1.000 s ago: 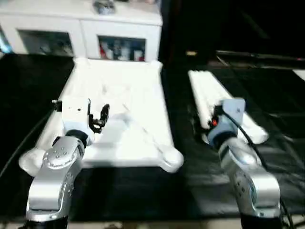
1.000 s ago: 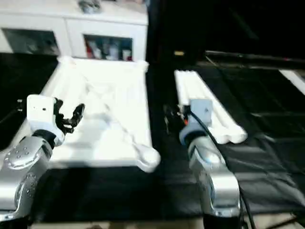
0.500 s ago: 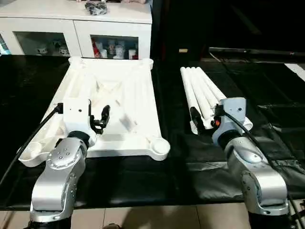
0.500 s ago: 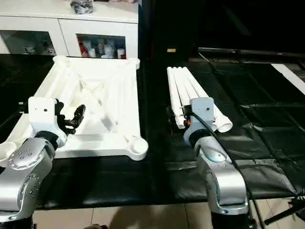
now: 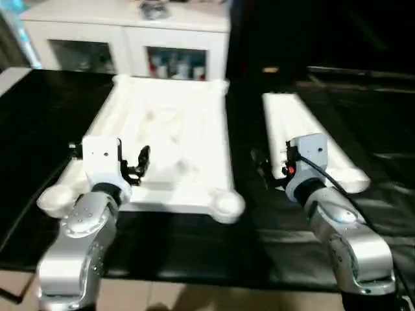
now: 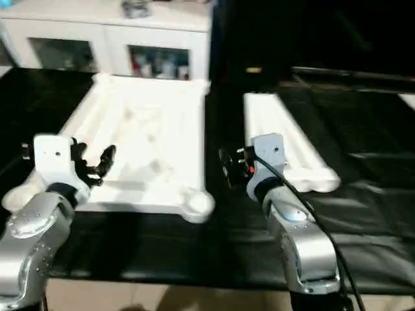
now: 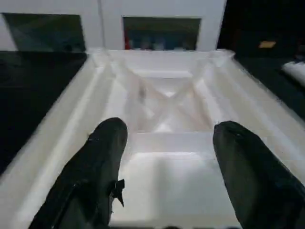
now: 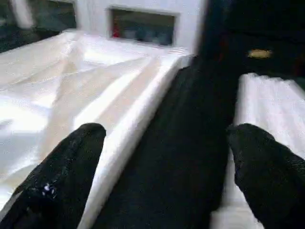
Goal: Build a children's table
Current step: Move to table
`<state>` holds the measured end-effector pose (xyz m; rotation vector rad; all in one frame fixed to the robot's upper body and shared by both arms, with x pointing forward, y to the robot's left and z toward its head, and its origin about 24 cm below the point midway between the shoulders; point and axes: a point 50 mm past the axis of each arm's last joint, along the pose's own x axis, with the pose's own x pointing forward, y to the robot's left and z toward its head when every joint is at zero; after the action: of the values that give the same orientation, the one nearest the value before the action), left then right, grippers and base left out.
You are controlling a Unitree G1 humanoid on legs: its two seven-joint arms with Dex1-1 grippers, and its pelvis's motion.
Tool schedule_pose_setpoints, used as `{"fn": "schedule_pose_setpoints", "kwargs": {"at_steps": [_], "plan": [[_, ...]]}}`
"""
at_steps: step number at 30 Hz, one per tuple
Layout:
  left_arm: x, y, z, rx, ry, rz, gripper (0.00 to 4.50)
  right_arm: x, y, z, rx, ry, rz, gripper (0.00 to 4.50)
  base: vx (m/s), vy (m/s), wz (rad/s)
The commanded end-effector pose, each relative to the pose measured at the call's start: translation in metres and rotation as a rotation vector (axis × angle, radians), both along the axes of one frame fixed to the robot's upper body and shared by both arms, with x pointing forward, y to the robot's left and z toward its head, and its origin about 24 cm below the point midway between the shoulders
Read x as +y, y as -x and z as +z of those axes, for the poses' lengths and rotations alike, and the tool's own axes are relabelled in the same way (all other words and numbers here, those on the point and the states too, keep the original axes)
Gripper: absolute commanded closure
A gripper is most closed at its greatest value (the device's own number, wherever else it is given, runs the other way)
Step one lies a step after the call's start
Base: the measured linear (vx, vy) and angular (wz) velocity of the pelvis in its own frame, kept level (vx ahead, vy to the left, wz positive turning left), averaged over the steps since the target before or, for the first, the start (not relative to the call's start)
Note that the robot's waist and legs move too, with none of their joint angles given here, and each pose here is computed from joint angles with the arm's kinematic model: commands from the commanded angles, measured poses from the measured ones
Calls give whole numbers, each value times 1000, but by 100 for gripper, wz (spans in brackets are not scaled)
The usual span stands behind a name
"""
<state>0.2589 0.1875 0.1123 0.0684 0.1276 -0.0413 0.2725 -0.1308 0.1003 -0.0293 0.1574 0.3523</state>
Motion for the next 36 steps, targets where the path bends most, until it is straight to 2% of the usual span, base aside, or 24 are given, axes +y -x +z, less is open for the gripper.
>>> {"fn": "schedule_pose_setpoints", "kwargs": {"at_steps": [1,4,5,8,11,20,22,23,24,26,27,30,34,36], "plan": [[-5,0,1,5,-11,-50,121,-5,3,3,2,18,14,3,-8,146,-2],[-8,0,3,8,-29,-119,121,-10,3,4,-4,57,26,3,-45,104,-4],[-11,0,3,10,-37,-163,95,-14,2,4,-10,95,28,0,-79,38,-9],[-16,-1,4,17,-94,-293,83,-25,2,10,6,65,40,0,-77,13,-8],[-20,-2,6,25,-134,-422,44,-29,1,19,1,25,90,0,-55,-5,-14],[-21,-5,6,37,-159,-471,44,-31,1,21,5,-1,106,0,-5,0,-2],[-34,-8,3,140,-236,-798,44,-40,2,33,-44,136,256,0,0,0,0],[-34,-8,3,140,-236,-798,44,-40,2,33,-44,136,256,0,0,0,0],[-38,-7,5,198,-230,-973,44,-44,5,39,-56,220,356,0,0,0,0],[-39,-6,7,200,-210,-1005,44,-45,6,39,-55,235,370,0,0,0,0],[-40,-4,6,240,-187,-1035,44,-45,10,36,-26,252,431,0,0,0,0],[-43,3,-2,329,-247,-1140,44,-43,28,27,110,264,611,0,0,0,0],[-44,-1,-11,385,-296,-1163,44,-40,32,25,146,252,652,0,0,0,0],[-43,-7,-15,401,-340,-1166,72,-40,33,19,162,260,669,0,0,0,0]]}}
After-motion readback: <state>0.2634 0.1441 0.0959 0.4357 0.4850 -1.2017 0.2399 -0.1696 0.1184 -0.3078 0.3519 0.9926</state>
